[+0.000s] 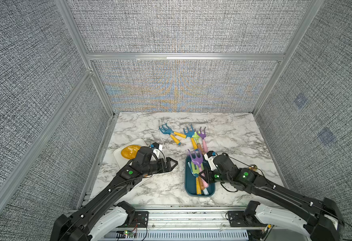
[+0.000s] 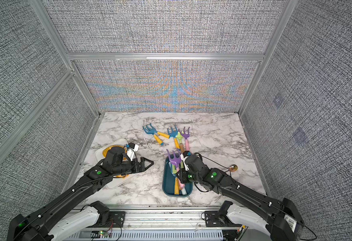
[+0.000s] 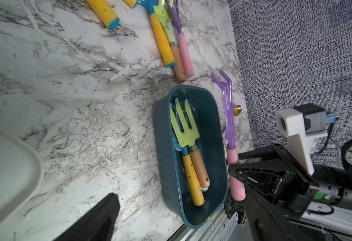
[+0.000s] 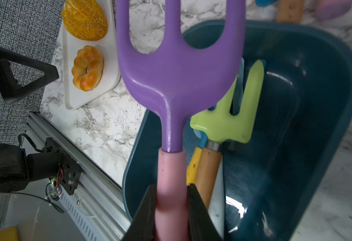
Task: Put the rake into the storage box
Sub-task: Place the rake in the storage box.
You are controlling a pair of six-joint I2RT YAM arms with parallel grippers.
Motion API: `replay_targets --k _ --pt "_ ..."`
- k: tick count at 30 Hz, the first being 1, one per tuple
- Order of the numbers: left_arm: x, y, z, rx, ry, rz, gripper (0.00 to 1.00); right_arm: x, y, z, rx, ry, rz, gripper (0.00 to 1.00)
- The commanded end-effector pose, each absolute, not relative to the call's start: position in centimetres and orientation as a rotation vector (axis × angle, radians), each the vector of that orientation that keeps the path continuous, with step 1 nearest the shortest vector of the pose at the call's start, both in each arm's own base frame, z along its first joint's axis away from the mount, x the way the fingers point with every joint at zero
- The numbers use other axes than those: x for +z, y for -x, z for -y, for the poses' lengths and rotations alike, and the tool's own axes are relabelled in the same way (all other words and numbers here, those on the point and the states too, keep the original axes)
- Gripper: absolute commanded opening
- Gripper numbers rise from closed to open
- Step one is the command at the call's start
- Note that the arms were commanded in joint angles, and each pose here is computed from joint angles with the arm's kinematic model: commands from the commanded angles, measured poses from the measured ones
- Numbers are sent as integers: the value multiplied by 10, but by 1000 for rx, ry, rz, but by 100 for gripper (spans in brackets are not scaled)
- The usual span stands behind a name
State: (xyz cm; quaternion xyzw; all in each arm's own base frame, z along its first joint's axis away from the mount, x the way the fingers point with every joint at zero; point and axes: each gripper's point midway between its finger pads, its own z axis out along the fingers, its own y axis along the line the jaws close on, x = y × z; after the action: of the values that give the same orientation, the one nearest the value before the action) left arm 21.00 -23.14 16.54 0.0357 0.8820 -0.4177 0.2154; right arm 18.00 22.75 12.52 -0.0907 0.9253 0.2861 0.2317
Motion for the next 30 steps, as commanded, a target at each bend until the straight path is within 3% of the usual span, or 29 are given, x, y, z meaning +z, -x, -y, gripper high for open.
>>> replay_targets --k 1,12,14,16,19,24,27,30 --pt "170 -220 242 -1161 -113 -2395 99 118 -177 -215 794 101 -2554 0" --pt "164 -221 259 -1154 -160 -2427 99 86 -181 -208 677 62 -2620 0" --pt "164 -221 259 -1150 -161 -2427 99 86 -184 -206 637 56 -2625 21" --pt "163 -221 257 -1138 -159 -2431 99 91 -188 -205 608 62 -2621 48" --pt "162 -221 254 -1110 -160 -2441 99 104 -195 -203 573 65 -2593 74" --pt "164 -224 243 -1024 -146 -2433 99 130 -221 -194 523 38 -2502 85" --pt "163 -227 236 -958 -140 -2441 99 139 -244 -183 503 14 -2469 99" --pt "156 -232 226 -865 -108 -2463 99 145 -273 -171 475 -25 -2438 99"
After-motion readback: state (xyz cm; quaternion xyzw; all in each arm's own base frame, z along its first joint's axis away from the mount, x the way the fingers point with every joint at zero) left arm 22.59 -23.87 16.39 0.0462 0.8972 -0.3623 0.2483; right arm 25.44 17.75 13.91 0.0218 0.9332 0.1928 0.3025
